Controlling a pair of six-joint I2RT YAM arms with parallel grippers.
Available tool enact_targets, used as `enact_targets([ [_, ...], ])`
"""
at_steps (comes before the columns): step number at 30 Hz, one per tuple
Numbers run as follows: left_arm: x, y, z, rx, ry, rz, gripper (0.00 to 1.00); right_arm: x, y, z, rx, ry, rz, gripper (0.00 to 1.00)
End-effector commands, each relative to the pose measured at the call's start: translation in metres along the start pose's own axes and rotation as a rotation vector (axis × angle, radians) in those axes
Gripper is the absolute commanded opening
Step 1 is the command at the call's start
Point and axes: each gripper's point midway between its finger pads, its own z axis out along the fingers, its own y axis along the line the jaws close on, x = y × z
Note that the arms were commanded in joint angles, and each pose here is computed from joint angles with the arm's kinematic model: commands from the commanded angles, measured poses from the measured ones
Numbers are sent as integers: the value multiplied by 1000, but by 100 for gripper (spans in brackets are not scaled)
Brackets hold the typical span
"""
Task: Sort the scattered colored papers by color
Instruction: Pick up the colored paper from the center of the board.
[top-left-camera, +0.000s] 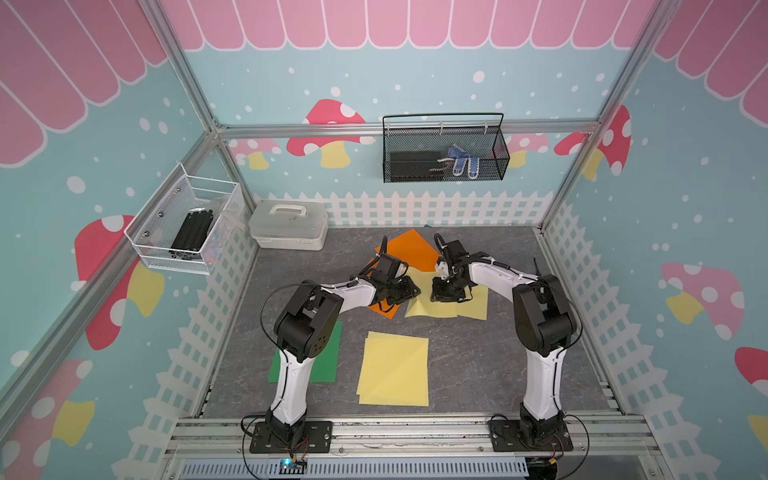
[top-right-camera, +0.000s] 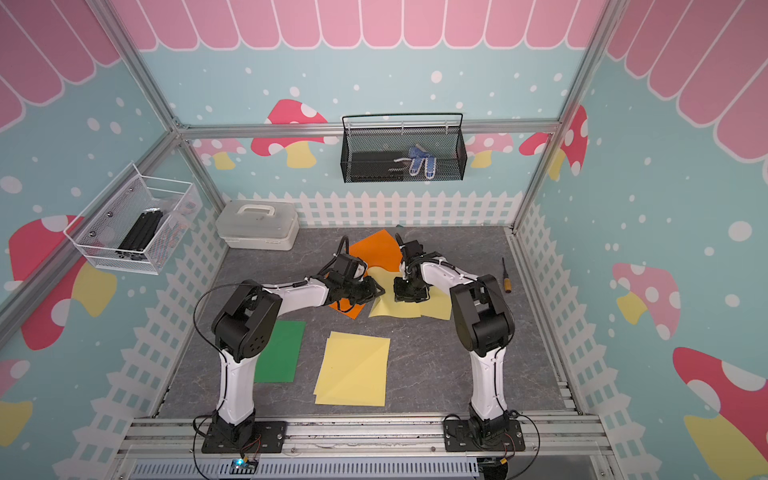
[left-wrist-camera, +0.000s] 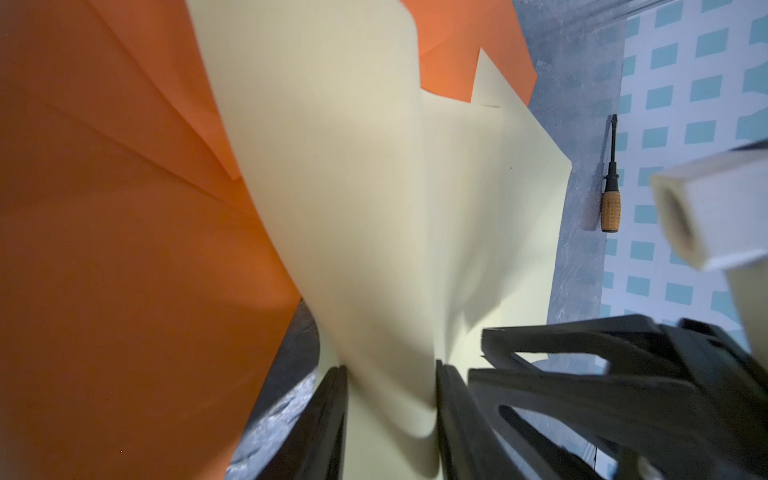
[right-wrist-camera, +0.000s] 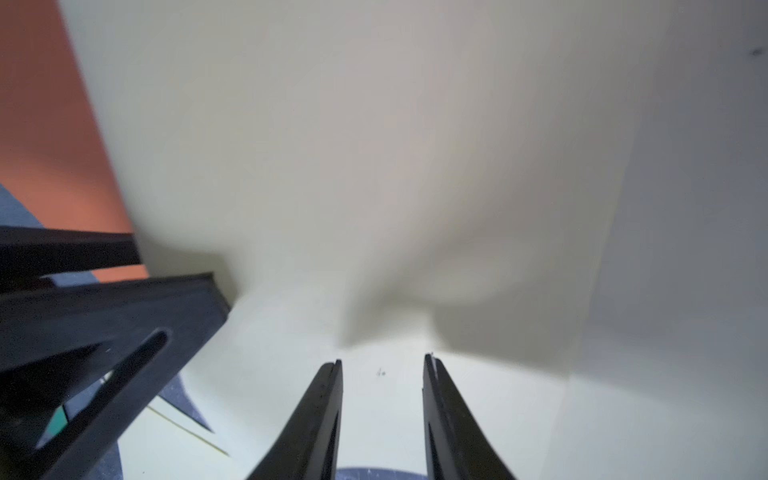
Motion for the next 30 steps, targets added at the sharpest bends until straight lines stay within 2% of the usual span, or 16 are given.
enact_targets([
  [1, -1, -2, 5, 4, 7, 24, 37, -6, 5, -34, 11, -67, -3, 36],
  [7, -2, -5, 1, 13, 6, 32, 36, -8, 4, -57, 13, -102, 3, 37],
  [16, -8, -19, -23, 121, 5, 38, 35, 3, -34, -44, -39, -78, 127, 38],
  [21, -12, -22, -37, 134, 6, 56, 34, 7, -40, -44, -81, -81, 156, 39],
  [30, -15, -37, -53, 210, -4, 54, 34, 0, -20, -34, -397, -116, 268, 45],
])
